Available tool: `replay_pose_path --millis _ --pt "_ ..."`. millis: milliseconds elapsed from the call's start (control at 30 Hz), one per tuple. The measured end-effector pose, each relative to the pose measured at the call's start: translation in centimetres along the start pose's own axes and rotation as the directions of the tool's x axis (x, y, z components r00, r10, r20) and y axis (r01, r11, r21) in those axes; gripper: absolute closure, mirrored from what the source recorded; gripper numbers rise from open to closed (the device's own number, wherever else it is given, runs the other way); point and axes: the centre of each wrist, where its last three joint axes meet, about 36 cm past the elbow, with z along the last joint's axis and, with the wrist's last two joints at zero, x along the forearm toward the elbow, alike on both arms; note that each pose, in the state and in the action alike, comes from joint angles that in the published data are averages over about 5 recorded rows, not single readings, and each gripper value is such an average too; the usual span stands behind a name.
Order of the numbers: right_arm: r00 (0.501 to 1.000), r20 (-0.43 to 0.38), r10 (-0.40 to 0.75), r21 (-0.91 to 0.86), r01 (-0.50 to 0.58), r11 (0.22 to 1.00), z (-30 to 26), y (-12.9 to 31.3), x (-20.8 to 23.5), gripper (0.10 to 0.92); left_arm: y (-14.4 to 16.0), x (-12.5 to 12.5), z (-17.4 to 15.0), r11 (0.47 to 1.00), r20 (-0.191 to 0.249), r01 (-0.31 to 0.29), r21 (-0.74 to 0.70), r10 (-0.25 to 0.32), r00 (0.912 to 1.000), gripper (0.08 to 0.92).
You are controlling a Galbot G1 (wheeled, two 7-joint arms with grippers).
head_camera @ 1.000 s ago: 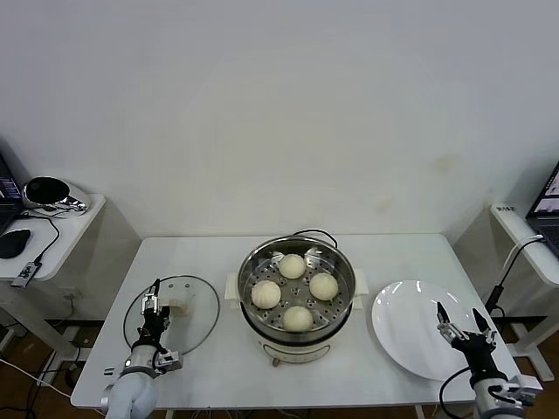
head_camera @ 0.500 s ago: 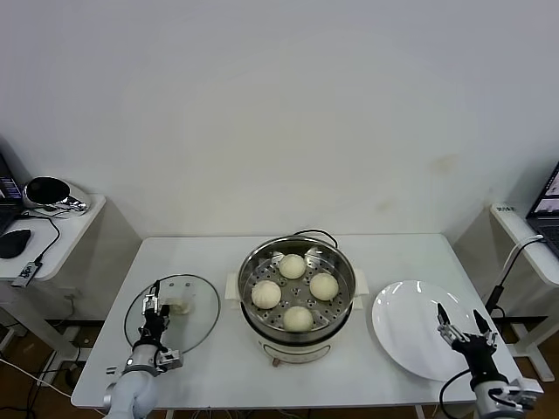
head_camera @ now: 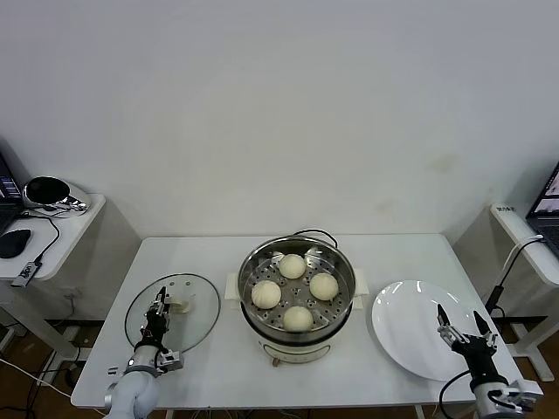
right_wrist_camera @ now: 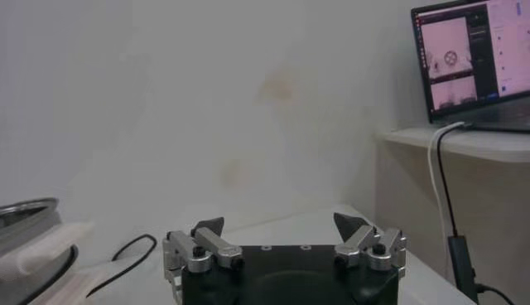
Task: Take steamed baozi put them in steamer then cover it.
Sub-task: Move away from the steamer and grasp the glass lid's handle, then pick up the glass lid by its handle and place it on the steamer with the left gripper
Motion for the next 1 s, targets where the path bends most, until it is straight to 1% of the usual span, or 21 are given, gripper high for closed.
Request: replay_pose_path --millis 167,267,400,500,700,867,1000 --pt "1.000 0.001 0.000 0.001 0.000 1.000 0.0 0.0 0.0 0.200 -0.2 0.0 0.1 1.000 0.001 -0.009 -0.002 0.009 1.0000 0.800" --pt "1.000 0.002 0.000 0.002 0.000 1.000 0.0 0.0 0.0 0.200 -0.2 0.1 0.2 1.000 0.003 -0.010 -0.004 0.010 0.9999 0.859" --pt "1.000 0.006 -0.002 0.003 0.002 1.000 -0.2 0.0 0.0 0.200 -0.1 0.4 0.1 1.000 -0.002 -0.011 0.000 0.011 0.9999 0.869" --pt "1.000 0.011 -0.005 0.004 0.005 1.000 -0.4 0.0 0.0 0.200 0.3 0.8 -0.3 1.000 -0.013 -0.011 0.011 0.011 0.9998 0.869" --pt "1.000 0.021 -0.011 0.002 0.011 1.000 -0.8 0.1 -0.2 0.200 2.5 2.0 -1.7 0.999 -0.064 0.000 0.054 0.003 0.9979 0.869" --pt "0.999 0.028 -0.019 -0.003 0.019 1.000 -1.2 0.3 -0.3 0.200 5.5 3.4 -3.0 0.996 -0.105 0.045 0.074 -0.037 0.9938 0.869" --pt "0.999 0.033 -0.026 -0.008 0.026 1.000 -1.5 0.4 -0.5 0.200 7.5 4.6 -4.2 0.994 -0.150 0.092 0.061 -0.082 0.9852 0.869"
